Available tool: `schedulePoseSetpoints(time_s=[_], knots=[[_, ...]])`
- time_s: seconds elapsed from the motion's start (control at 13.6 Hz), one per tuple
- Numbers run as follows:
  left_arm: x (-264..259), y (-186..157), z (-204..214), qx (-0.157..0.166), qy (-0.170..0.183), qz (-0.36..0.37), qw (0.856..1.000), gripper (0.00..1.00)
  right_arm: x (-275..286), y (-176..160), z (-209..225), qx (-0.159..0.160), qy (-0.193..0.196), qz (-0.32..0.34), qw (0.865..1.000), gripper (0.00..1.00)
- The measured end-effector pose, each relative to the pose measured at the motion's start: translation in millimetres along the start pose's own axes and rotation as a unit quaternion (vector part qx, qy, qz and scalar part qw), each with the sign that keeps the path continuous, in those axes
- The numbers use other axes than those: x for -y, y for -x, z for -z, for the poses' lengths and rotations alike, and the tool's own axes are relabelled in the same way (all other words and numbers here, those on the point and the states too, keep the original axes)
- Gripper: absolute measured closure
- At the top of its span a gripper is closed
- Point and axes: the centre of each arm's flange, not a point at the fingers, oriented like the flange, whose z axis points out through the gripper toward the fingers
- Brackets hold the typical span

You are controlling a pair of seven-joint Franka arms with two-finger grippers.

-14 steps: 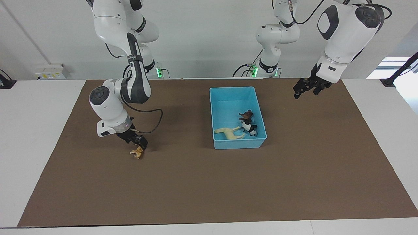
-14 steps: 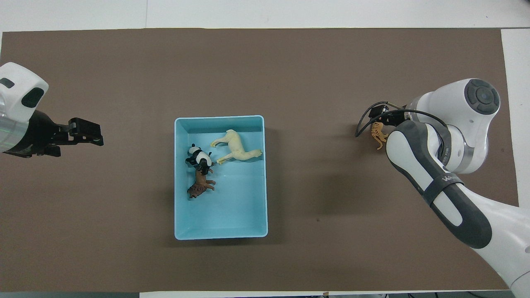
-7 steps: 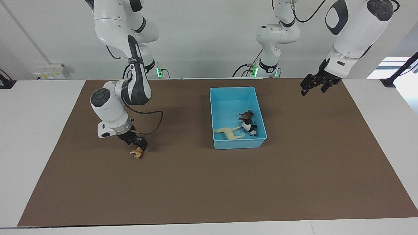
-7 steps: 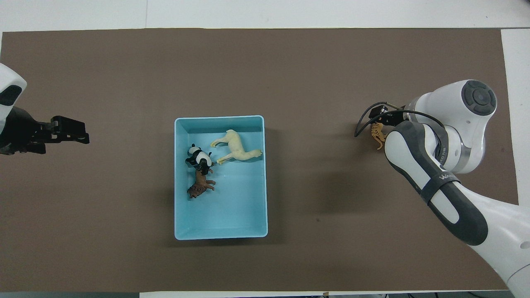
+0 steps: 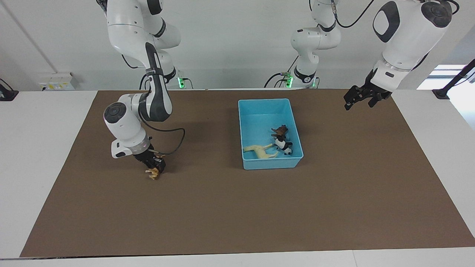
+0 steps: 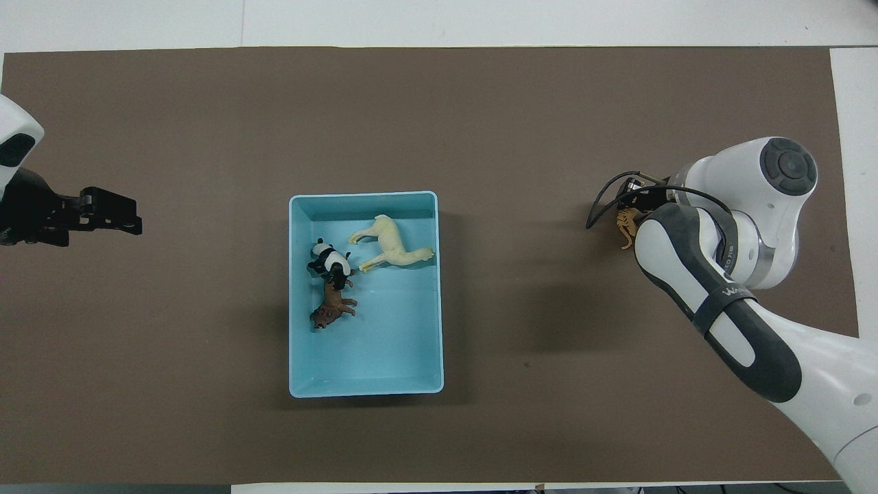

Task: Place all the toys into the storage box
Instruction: 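Grasp the orange tiger with the right gripper while the left gripper withdraws, then carry the orange tiger into the blue box and release with the right gripper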

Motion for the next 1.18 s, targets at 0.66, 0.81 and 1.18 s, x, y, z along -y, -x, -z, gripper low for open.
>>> schedulePoseSetpoints(time_s=[0.66, 0.81, 1.18], knots=[[14.1, -1.6, 2.8, -0.002, 0.000, 0.000, 1.000, 0.00, 34.5, -20.7, 79.5, 0.043, 0.000, 0.033, 0.999, 0.69], [13.1, -1.6, 3.0, -0.002, 0.000, -0.008, 1.000, 0.00, 64.9, -21.6, 133.4, 0.040, -0.012, 0.026, 0.999, 0.69], [12.3, -1.5, 3.2, -0.002, 0.000, -0.015, 1.000, 0.00, 244.8, 106.8, 194.1, 0.028, -0.042, -0.013, 0.999, 0.69]])
